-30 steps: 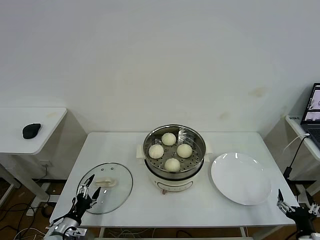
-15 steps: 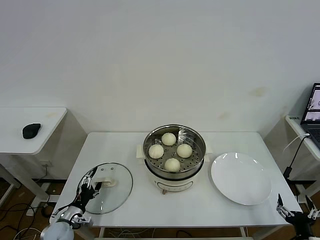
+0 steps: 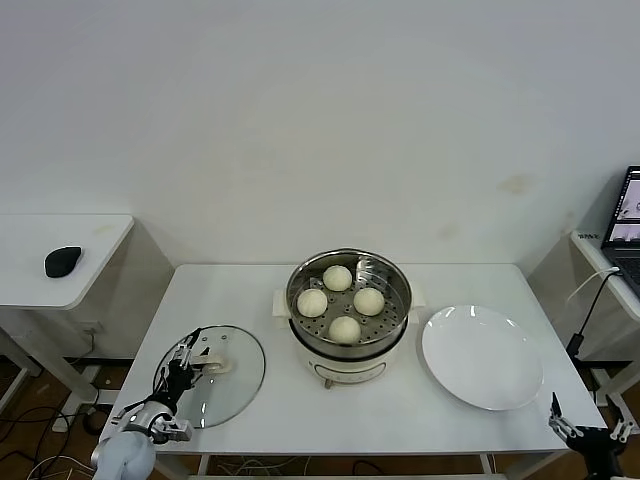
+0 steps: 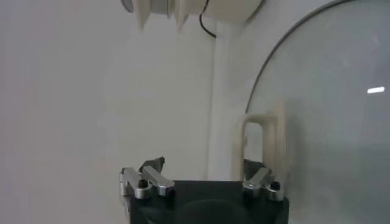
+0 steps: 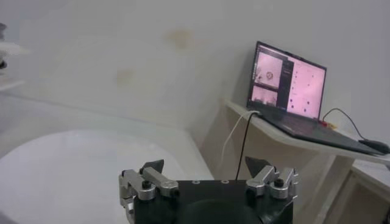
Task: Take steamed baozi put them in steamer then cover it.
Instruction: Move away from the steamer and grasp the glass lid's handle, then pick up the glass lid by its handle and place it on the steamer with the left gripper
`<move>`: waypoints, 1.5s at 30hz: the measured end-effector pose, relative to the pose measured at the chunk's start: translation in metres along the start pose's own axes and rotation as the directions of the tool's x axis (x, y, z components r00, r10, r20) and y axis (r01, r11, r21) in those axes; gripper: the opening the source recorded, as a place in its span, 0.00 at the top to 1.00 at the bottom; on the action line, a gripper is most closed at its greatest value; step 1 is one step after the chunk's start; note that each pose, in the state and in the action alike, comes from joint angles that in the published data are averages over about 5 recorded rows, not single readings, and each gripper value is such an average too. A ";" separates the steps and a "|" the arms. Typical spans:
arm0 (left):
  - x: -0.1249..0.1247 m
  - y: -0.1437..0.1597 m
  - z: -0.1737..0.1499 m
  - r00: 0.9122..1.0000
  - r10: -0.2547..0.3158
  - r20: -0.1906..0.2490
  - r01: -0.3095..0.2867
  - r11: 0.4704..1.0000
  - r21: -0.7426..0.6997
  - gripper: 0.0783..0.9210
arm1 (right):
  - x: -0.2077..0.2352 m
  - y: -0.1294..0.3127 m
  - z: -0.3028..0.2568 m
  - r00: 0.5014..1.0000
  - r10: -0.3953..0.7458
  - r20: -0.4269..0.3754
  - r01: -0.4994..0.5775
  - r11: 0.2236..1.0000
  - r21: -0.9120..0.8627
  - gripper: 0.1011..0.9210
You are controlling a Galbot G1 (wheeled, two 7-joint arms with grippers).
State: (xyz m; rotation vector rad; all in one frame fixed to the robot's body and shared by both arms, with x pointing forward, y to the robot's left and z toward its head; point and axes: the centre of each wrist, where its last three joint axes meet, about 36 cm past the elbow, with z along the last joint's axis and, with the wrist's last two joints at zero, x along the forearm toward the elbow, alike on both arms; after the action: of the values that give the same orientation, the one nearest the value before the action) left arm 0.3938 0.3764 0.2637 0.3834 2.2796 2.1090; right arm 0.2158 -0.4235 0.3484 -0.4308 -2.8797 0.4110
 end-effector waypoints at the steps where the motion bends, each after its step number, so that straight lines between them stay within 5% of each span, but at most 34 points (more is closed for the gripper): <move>1: 0.000 -0.001 0.000 1.000 0.002 0.000 -0.002 1.000 0.001 0.32 | 0.000 0.001 0.000 1.000 -0.001 0.000 0.001 1.000 0.000 0.12; 19: 0.004 -0.011 0.002 1.000 -0.024 -0.005 0.024 0.999 0.027 0.90 | 0.001 0.009 0.000 1.000 -0.020 0.005 0.020 1.000 0.008 0.12; 30: 0.020 0.026 0.012 0.995 -0.096 -0.028 0.097 0.995 0.007 0.91 | 0.004 0.016 -0.007 0.998 -0.060 0.010 0.060 0.998 0.016 0.12; 45: 0.034 0.158 0.002 0.983 -0.184 -0.022 0.183 0.981 -0.059 0.91 | 0.007 0.034 -0.012 0.993 -0.118 0.024 0.118 0.993 0.031 0.12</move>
State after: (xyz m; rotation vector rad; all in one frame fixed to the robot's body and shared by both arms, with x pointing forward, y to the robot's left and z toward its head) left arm 0.3878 0.3950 0.4244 0.1372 2.1685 2.0942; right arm 0.2205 -0.3876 0.3505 -0.2502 -2.9013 0.4416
